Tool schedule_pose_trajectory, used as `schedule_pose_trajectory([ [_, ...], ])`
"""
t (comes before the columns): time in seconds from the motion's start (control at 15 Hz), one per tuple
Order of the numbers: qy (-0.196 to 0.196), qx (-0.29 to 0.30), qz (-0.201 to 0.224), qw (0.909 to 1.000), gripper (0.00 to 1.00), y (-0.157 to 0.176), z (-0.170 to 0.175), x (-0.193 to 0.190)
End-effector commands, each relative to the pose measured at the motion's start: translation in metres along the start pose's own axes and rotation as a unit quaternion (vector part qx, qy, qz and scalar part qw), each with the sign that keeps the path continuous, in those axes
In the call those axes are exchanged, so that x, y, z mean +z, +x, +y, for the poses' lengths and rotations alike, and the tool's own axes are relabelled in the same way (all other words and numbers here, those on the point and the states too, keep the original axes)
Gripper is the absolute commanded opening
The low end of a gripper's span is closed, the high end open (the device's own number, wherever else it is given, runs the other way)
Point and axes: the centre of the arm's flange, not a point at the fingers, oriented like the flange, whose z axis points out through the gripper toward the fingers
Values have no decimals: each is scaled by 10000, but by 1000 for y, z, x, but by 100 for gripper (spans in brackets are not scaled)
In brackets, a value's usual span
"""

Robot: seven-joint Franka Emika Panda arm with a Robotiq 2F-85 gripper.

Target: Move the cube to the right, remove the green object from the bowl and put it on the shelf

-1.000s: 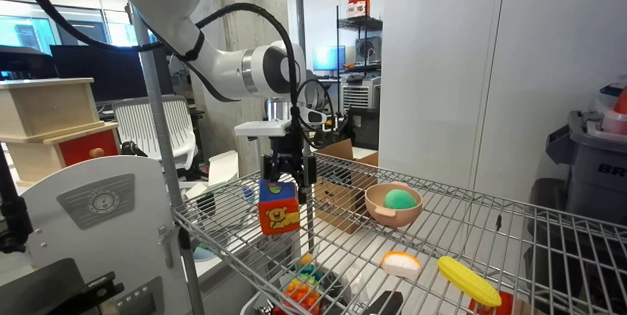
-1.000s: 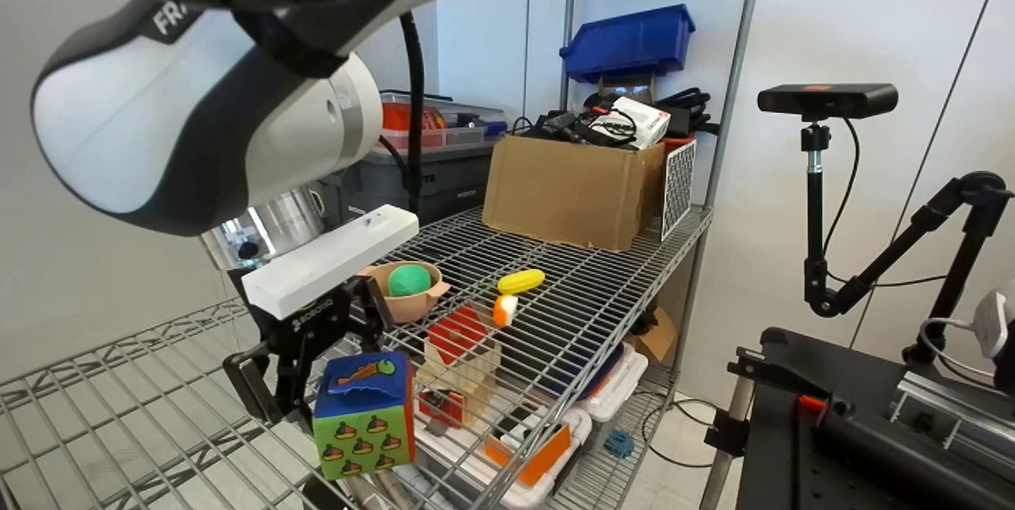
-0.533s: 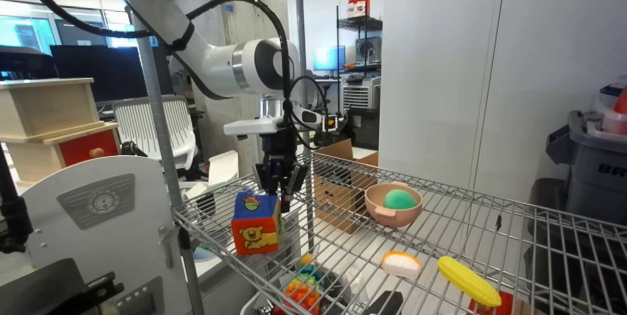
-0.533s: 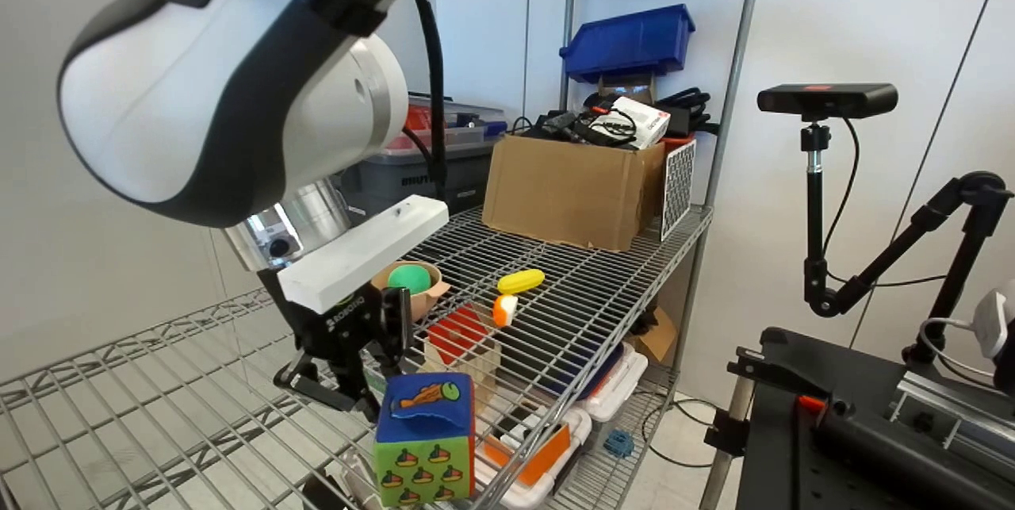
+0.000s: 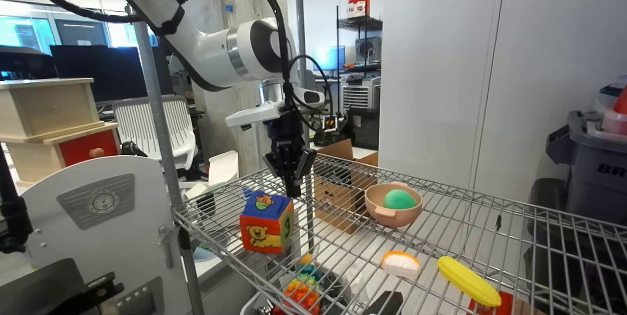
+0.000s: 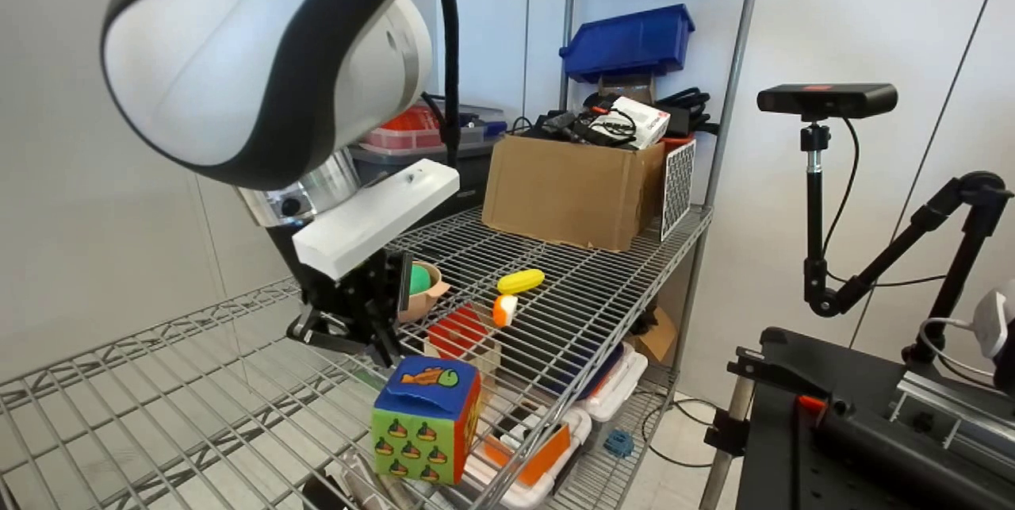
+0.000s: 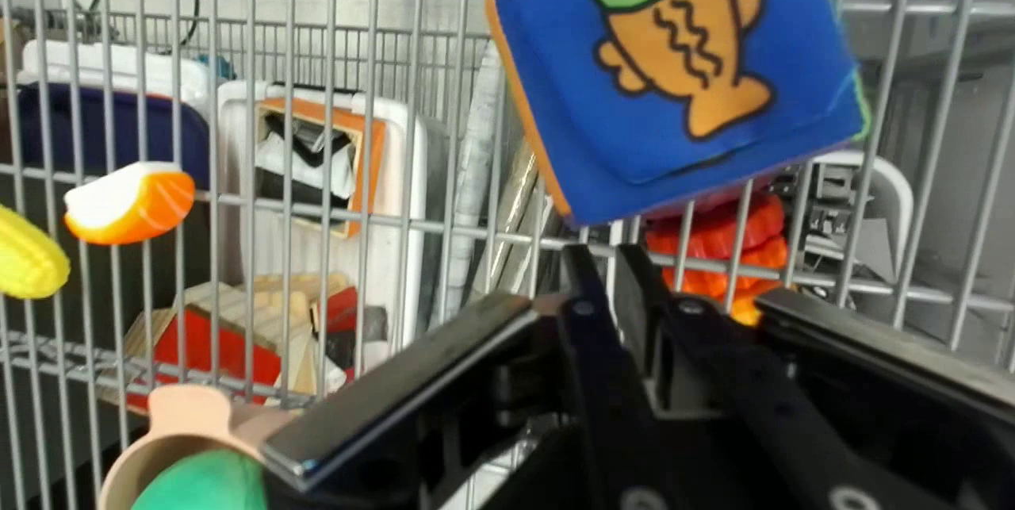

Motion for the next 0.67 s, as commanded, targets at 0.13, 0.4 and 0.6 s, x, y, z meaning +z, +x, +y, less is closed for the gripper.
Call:
schedule_pose_trajectory([
  [0.13, -347, 107, 881, 9954, 59, -55, 0, -35],
  [0.4, -463, 15, 878, 9951, 89, -99, -6, -40],
  [0.6, -559, -140, 526, 9970, 100, -145, -10, -33],
])
